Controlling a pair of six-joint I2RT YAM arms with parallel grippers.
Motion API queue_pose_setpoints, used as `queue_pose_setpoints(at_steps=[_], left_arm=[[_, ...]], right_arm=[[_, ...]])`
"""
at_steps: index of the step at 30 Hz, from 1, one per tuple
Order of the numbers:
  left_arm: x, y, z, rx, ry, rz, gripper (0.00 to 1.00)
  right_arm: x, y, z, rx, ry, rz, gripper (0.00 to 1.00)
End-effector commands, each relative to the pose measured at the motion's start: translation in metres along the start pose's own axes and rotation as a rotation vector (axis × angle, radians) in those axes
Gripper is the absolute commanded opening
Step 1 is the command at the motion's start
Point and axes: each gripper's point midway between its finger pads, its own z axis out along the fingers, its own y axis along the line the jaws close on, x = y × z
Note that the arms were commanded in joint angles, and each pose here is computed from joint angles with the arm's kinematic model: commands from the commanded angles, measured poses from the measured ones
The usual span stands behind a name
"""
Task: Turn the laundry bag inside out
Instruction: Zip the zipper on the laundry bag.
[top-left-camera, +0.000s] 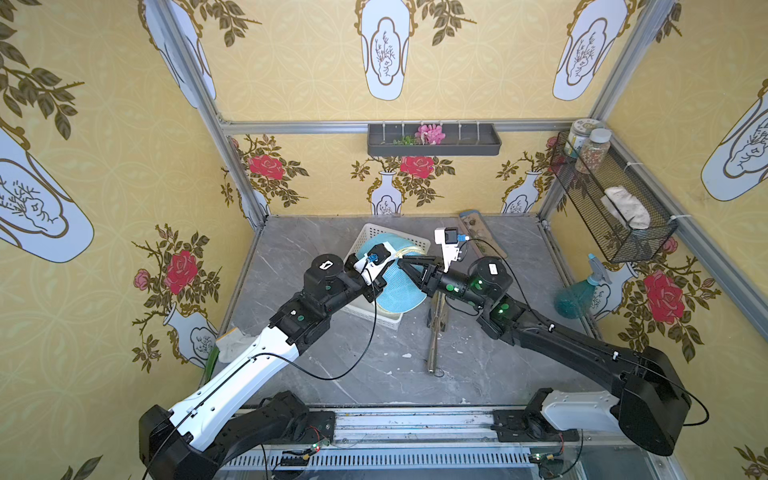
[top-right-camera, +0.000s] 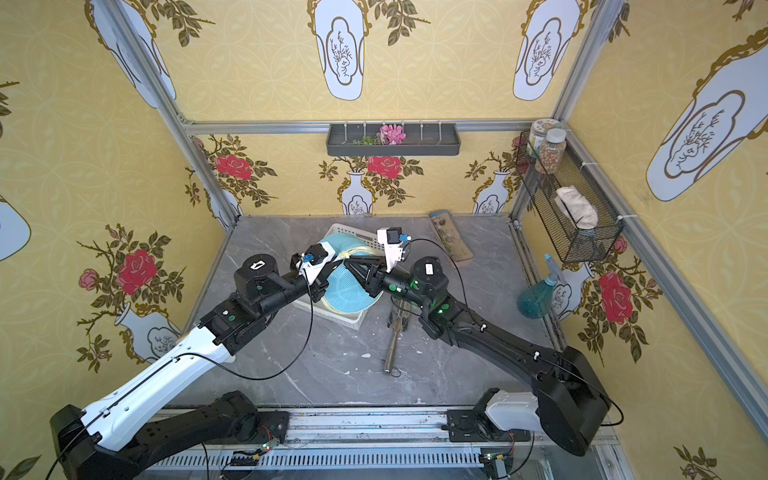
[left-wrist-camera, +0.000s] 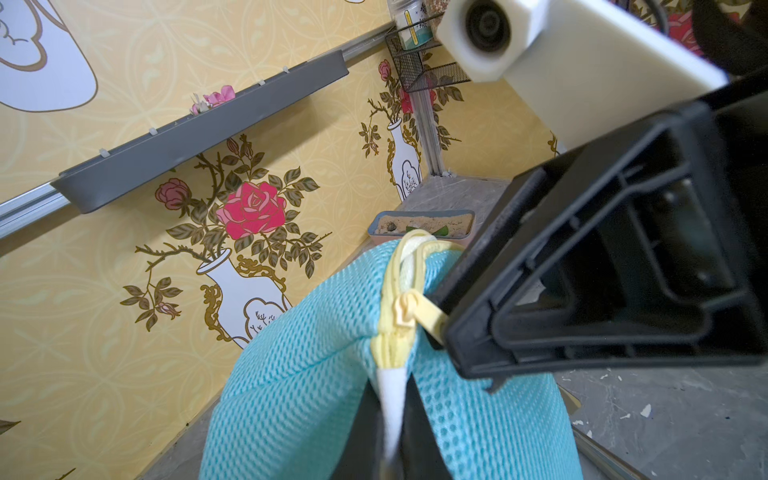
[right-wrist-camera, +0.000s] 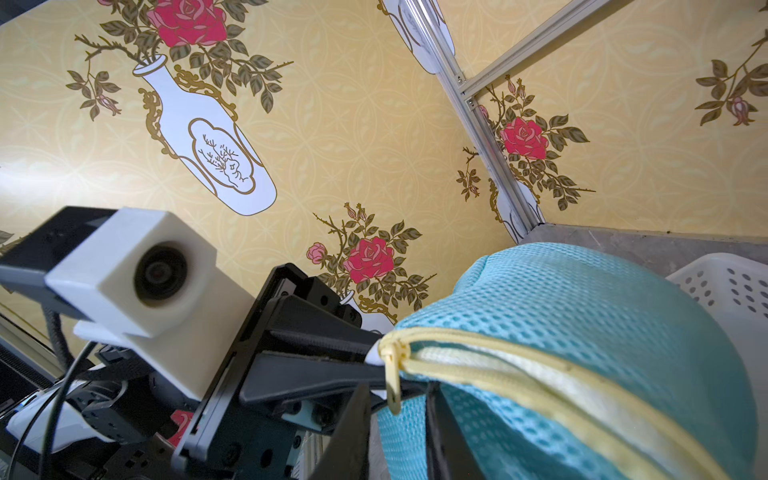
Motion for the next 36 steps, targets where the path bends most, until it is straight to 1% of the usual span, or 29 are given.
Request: queue_pose_setpoints(at_steps=[1,3,8,9,12,20,24,26,28,29,30,31,32,36], left_arm=[[-0.007,-0.001,-0.001,0.006,-0.033,0.014,0.0],[-0.007,-0.003,-0.001,0.013,-0.034,0.014,0.0],[-0.005,-0.002,0.0,0.007,-0.03,0.015,0.0],[-0.004,-0.001,0.0,0.002,-0.027,0.017,0.0],[0.0,0.003,0.0,-0.022,-0.009,0.033,0.0],[0.005,0.007,-0.004,-0.051,0.015,0.073,0.0],[0.003,0.006,-0.005,-0.043,0.008,0.072,0.0],[0.003,0.006,-0.004,-0.044,0.009,0.069,0.0],[0.003,0.006,-0.003,-0.041,0.007,0.068,0.0],[0.002,0.006,-0.003,-0.04,0.0,0.068,0.0],[0.001,0.005,-0.003,-0.039,-0.008,0.069,0.0],[-0.001,0.005,-0.004,-0.04,-0.021,0.071,0.0],[-0.004,0.005,-0.004,-0.042,-0.037,0.073,0.0],[-0.009,0.005,-0.004,-0.04,-0.058,0.071,0.0]], right_arm=[[-0.012,0.002,0.001,-0.001,-0.04,-0.005,0.24],[-0.013,0.002,0.002,-0.002,-0.043,-0.007,0.19],[-0.014,0.0,0.001,0.003,-0.042,-0.006,0.01],[-0.014,0.0,0.0,0.005,-0.043,-0.006,0.0],[-0.018,-0.006,-0.006,0.032,-0.052,-0.006,0.0],[-0.036,-0.033,-0.036,0.175,-0.067,-0.001,0.0],[-0.037,-0.036,-0.042,0.196,-0.051,-0.023,0.0],[-0.035,-0.026,-0.038,0.154,-0.021,-0.047,0.0],[-0.025,-0.008,-0.028,0.083,0.028,-0.06,0.19],[-0.019,0.0,-0.023,0.056,0.05,-0.069,0.28],[-0.013,0.007,-0.018,0.033,0.066,-0.076,0.33],[-0.009,0.013,-0.014,0.008,0.078,-0.076,0.37],[-0.004,0.016,-0.01,-0.012,0.087,-0.068,0.38],[0.0,0.019,0.001,-0.062,0.083,-0.002,0.39]])
